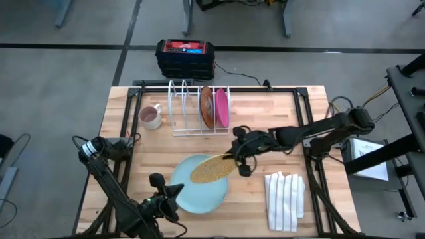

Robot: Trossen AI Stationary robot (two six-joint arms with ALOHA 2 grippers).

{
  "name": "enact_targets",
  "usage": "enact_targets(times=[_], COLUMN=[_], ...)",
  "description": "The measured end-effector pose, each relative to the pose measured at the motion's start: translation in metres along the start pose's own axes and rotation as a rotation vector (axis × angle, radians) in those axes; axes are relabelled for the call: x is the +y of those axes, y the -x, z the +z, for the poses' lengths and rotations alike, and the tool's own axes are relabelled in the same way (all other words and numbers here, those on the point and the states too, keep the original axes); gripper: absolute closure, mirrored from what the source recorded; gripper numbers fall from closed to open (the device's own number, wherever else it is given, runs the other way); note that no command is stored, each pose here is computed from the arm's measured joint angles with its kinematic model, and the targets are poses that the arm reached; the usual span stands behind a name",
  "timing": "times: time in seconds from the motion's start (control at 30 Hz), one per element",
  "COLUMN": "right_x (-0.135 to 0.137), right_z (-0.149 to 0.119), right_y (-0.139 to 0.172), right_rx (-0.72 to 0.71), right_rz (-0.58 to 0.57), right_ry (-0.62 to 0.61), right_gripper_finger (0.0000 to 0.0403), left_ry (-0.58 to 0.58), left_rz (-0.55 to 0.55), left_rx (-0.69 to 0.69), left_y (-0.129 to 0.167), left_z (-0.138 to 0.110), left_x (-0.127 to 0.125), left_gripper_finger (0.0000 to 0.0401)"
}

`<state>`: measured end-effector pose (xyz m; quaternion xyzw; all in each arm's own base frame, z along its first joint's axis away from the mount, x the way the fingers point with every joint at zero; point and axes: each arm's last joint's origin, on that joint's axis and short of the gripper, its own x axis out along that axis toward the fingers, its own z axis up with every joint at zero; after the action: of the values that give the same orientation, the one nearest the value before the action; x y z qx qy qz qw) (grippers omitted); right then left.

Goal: Sort dishes
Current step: Put the yellow patterned plate into the dish rack

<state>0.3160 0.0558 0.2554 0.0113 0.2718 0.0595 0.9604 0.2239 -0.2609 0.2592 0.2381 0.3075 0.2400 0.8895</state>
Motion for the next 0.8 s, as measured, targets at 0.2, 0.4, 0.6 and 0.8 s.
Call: enact_targets(times=[0.2, 0.4, 0.6, 0.8], right_x=[0.001, -0.002, -0.012, -0.032], right_z=[0.014, 0.049, 0.091, 0.115], right_y=[0.037, 0.08, 0.112, 0.122], right_rx=[-0.064, -0.099, -0.05, 0.061], right_rz=[0.001, -0.108, -0.217, -0.256], right_ry=[0.222, 0.376, 0.533, 0.828], right_gripper_finger=[0.0403, 0.0403, 0.0403, 0.0403], left_ry=[-0.129, -0.234, -0.245, -0.345], left_rz=[0.053, 0.059, 0.061, 0.037], left_rx=[0.02, 0.009, -0.003, 0.018], left_y=[0.007, 0.008, 0.009, 0.012], left_z=[0.005, 0.004, 0.005, 0.007], left_x=[0.017, 0.023, 0.029, 0.038], left_gripper_finger=[0.0401, 0.0401, 0.0401, 0.0401])
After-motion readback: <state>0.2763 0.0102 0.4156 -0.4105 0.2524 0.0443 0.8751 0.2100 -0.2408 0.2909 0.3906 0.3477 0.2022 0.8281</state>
